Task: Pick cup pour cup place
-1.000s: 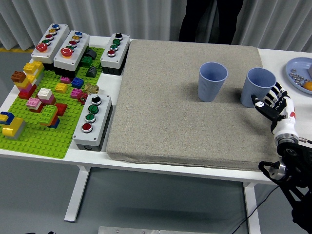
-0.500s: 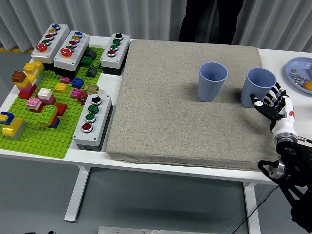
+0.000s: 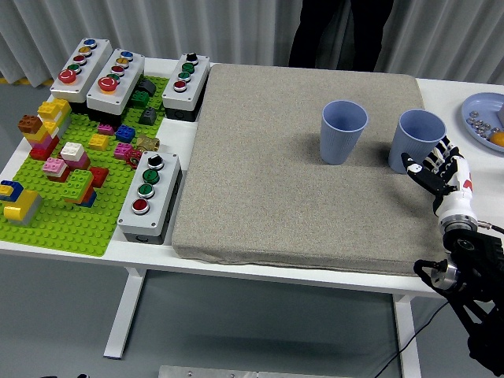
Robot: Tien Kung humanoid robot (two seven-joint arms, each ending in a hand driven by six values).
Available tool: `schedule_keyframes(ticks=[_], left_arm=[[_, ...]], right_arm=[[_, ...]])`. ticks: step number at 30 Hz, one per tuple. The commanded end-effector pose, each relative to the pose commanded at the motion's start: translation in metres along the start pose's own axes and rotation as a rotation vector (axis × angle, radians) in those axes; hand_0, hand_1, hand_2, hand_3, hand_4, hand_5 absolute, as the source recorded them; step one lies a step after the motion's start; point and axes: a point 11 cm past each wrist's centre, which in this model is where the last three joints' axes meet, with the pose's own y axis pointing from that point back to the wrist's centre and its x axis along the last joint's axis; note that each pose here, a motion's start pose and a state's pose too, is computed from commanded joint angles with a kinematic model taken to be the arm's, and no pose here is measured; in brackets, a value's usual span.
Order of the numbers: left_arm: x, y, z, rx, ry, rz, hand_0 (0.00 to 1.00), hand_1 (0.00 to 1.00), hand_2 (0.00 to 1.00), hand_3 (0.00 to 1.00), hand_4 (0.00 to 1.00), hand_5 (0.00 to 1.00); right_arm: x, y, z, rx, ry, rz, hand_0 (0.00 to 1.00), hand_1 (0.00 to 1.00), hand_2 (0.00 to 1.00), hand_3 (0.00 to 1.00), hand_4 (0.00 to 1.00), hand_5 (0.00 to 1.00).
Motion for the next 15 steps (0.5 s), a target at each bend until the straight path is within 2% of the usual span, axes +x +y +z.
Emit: schedule_keyframes(ticks=[15], left_arm=[[-0.0002,0.0001,0.0007,-0.001,-0.002,0.0,0.77,0.792,0.842,0.748,0.512,0.961]], right_arm=[[-0.0009,-0.001,0.0005,-0.003,0.0,0.0,0.872,0.827,0.911,0.879,0.8,0.317]])
